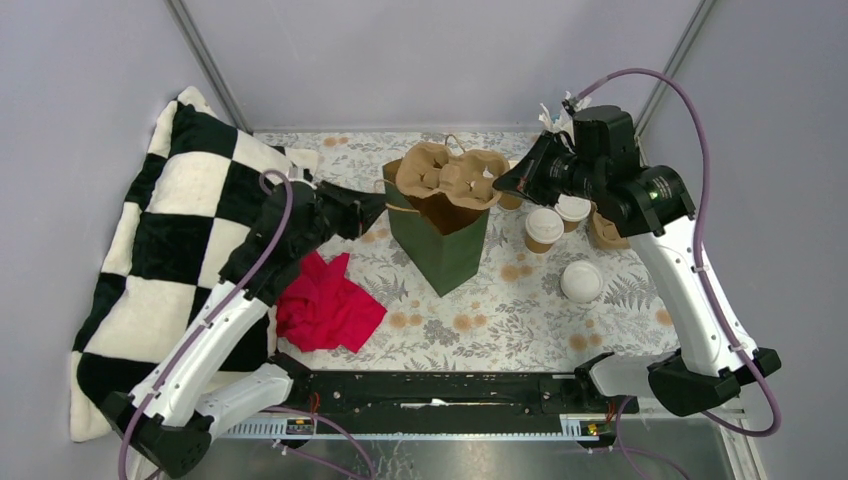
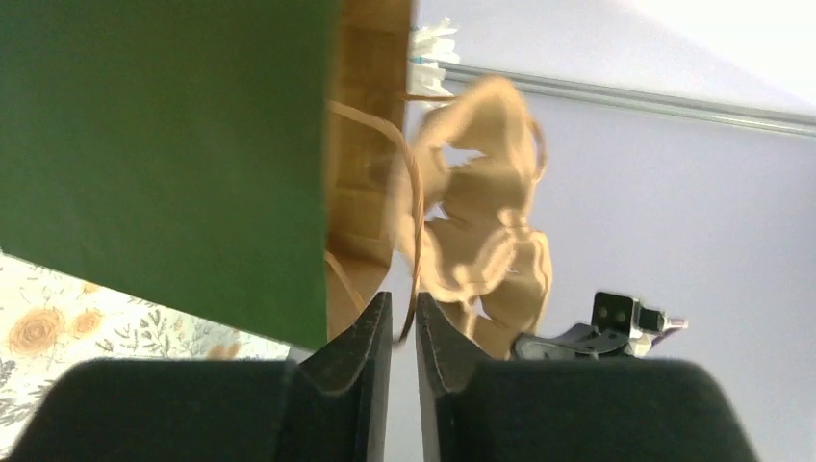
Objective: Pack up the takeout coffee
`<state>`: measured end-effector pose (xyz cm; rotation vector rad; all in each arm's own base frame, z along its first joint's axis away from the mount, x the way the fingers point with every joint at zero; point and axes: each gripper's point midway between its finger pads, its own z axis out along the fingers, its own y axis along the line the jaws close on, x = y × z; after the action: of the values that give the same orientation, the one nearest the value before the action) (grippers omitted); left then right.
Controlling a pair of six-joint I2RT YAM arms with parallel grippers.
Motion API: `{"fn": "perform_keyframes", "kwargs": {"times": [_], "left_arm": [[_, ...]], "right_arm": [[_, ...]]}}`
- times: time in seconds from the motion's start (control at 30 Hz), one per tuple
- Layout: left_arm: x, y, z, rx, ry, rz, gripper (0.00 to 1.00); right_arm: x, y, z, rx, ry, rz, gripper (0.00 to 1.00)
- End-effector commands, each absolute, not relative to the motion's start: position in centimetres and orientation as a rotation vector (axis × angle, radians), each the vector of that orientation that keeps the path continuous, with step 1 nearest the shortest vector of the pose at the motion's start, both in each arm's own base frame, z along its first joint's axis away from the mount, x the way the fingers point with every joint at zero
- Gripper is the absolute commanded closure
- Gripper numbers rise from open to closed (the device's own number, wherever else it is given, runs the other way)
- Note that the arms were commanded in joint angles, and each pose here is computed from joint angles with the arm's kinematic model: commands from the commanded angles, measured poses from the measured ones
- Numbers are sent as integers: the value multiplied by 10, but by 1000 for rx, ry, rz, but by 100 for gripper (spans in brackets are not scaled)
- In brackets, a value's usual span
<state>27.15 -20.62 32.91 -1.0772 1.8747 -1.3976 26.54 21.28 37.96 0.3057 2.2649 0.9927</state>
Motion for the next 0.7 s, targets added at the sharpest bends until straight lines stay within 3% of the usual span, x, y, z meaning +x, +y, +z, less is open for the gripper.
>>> {"fn": "perform_keyframes", "kwargs": {"times": [0.0,0.1,0.23,0.43,0.67], "left_arm": [[260,-199,382,-812,1894,-1274,68],[264,-179,393,-513,1893,-993,41],[284,-160,397,-259,1815,-735,20],[343,-179,415,-3,1761,-623,14],[403,-209,382,247,1976,-551,17]], "right_arm": [[264,201,408,265,2181,928,100],[251,204,432,135,2126,979,100],[230,196,473,45,1966,1034,100],[212,137,503,176,1783,833,100],[196,80,491,310,1768,582,100]]}}
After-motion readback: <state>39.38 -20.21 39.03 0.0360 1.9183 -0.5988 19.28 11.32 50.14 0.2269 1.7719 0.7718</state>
